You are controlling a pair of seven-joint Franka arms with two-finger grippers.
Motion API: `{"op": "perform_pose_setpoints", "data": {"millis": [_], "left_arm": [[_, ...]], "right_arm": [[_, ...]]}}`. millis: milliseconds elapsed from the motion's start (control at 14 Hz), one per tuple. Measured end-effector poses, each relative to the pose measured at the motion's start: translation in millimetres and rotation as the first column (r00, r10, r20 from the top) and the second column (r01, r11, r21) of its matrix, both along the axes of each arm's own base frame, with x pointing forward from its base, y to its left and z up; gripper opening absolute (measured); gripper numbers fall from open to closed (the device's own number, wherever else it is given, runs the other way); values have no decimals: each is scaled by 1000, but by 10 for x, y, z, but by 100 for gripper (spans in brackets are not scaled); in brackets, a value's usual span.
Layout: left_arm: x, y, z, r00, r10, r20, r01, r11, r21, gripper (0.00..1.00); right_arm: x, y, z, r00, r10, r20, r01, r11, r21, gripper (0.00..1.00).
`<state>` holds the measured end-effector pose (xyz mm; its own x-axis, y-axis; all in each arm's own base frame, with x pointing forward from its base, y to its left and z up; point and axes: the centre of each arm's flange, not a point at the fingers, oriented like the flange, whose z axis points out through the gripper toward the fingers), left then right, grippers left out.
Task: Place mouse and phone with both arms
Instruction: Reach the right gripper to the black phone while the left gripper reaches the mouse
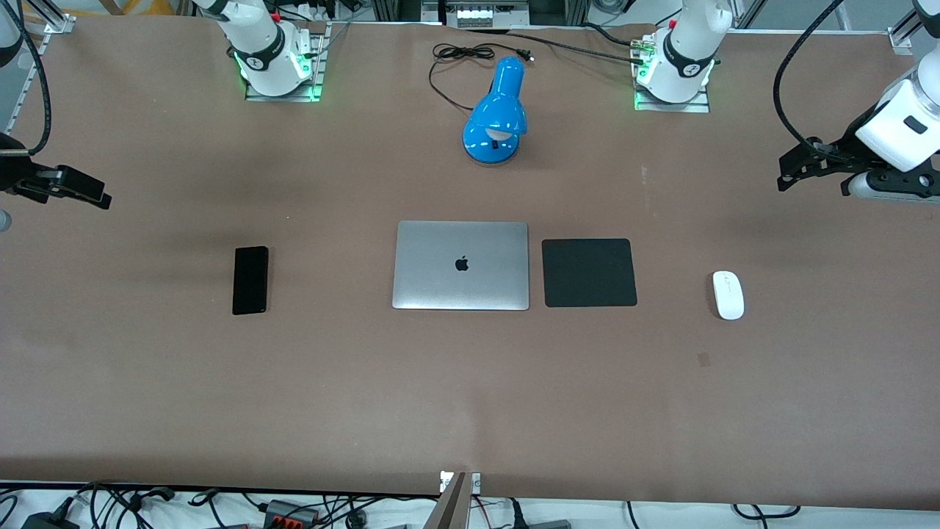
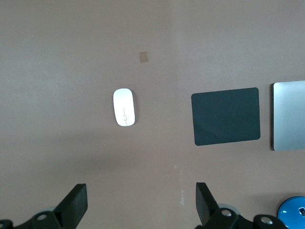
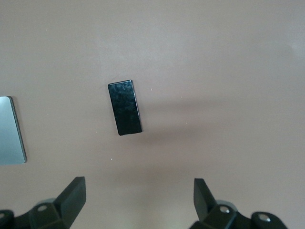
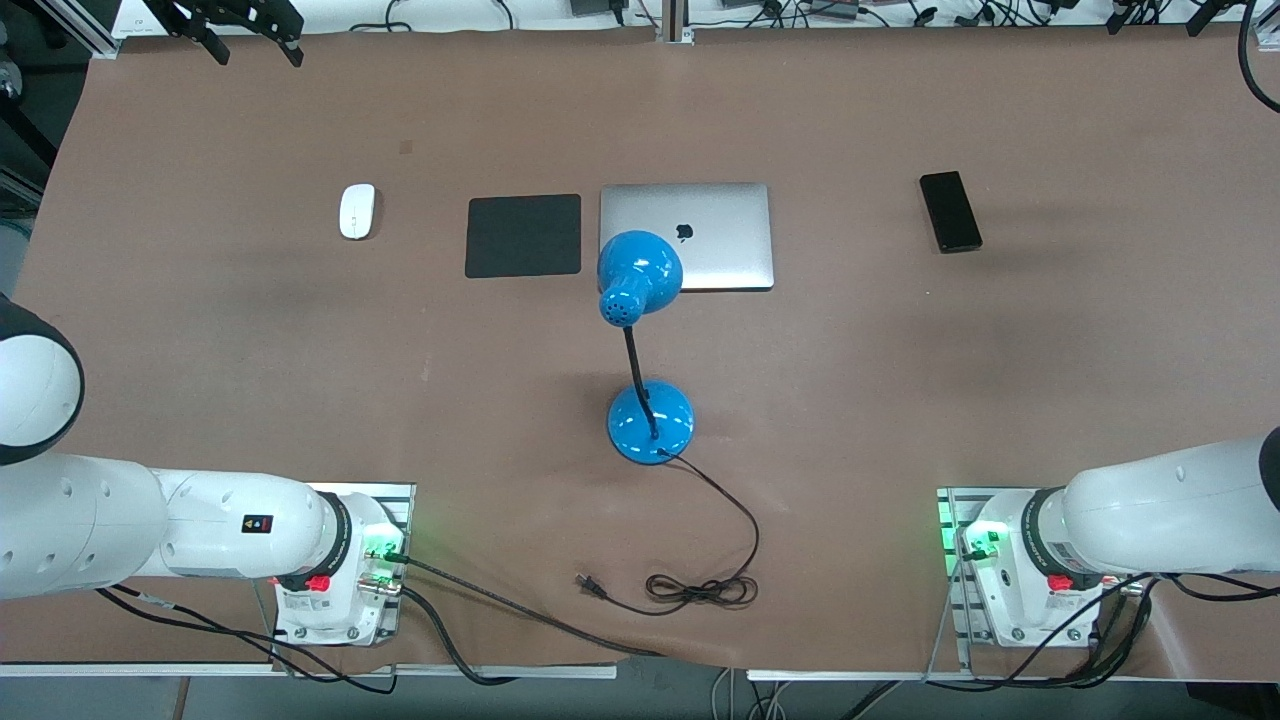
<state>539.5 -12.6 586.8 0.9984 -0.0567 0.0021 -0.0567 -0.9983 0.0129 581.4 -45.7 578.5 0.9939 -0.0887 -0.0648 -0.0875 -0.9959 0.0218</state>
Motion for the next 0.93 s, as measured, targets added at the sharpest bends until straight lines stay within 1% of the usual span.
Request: {"op": "perform_pose_setpoints", "data": {"millis": [143, 214, 286, 357, 500, 571, 643, 786, 929], "left_arm": [[14, -2, 7, 1000, 0, -1, 0, 1000, 0, 100], [31, -3, 24, 1000, -1, -8, 1, 1000, 0, 100], [48, -6, 36, 1000, -1, -24, 1, 1000, 1, 100], [67, -12, 37, 999, -2, -43, 2, 1000, 1, 100], [106, -21, -19, 997, -4, -80, 4, 1000, 2, 100], [125, -22, -56, 996, -4, -93, 4, 1000, 3, 100], [142, -19, -87, 995, -3, -102, 4, 1000, 3, 100], [198, 33, -230, 991, 6, -133, -6, 1000, 4, 100], [329, 188, -599, 979, 34, -201, -33, 999, 7, 100]], "right_arm": [[-3, -8, -4, 1000, 4, -4, -4, 1000, 0, 100], [-3, -10, -24, 1000, 6, -11, -6, 1000, 1, 100], [8, -9, -91, 999, 8, -31, -8, 1000, 3, 100], [36, -9, -239, 998, 9, -70, -8, 1000, 5, 100], [177, -6, -770, 987, 12, -163, -10, 1000, 10, 100], [296, 7, -1119, 981, 16, -193, -14, 1000, 11, 100], [419, 38, -1494, 978, 24, -208, -22, 1000, 11, 100], [573, 190, -2167, 978, 55, -201, -54, 998, 11, 100], [549, 379, -2615, 980, 86, -181, -86, 996, 10, 100]]}}
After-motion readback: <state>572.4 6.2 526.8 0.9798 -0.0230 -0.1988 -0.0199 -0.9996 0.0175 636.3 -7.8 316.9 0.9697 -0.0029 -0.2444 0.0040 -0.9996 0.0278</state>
